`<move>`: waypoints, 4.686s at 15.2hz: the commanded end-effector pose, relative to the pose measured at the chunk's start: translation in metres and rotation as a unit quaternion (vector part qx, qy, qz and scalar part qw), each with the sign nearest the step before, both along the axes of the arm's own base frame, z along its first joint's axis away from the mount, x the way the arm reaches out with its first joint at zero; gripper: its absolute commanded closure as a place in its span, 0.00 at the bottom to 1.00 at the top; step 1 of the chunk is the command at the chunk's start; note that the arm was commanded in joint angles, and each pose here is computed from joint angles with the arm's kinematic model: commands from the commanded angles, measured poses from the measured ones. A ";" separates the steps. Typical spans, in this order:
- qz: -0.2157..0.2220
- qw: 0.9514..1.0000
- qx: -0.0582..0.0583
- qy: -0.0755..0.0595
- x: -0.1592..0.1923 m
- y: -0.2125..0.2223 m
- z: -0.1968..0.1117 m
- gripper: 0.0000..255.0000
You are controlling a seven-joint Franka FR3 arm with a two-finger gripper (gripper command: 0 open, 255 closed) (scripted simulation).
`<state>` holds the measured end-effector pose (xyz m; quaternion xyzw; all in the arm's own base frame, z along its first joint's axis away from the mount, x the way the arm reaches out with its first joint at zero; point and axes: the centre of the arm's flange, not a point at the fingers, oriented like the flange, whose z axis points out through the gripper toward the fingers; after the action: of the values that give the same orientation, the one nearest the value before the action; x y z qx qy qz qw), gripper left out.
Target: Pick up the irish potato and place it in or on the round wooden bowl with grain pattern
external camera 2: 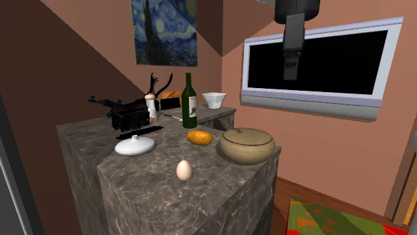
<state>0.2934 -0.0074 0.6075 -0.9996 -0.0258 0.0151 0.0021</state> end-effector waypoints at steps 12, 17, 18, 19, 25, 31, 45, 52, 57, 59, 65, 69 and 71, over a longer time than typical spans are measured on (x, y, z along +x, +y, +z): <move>-0.025 0.996 -0.089 0.013 0.116 -0.015 -0.086 0.00; -0.036 0.991 -0.129 0.019 0.167 -0.029 -0.125 0.00; -0.038 0.990 -0.137 0.020 0.177 -0.032 -0.132 0.00; -0.040 0.988 -0.145 0.021 0.187 -0.036 -0.140 0.00; -0.054 0.979 -0.193 0.028 0.247 -0.060 -0.185 0.00; -0.067 0.968 -0.240 0.035 0.306 -0.090 -0.228 0.00; -0.079 0.954 -0.285 0.041 0.355 -0.145 -0.300 0.00; -0.079 0.954 -0.285 0.041 0.355 -0.145 -0.300 0.00; -0.079 0.954 -0.285 0.041 0.355 -0.145 -0.300 1.00; -0.079 0.954 -0.285 0.041 0.355 -0.145 -0.300 1.00; -0.079 0.954 -0.285 0.041 0.355 -0.145 -0.285 1.00; -0.079 0.954 -0.285 0.041 0.355 -0.145 -0.263 1.00; -0.079 0.954 -0.285 0.041 0.355 -0.145 -0.253 1.00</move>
<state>0.6471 -0.1529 0.3496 -0.9560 0.0591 0.0624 -0.2803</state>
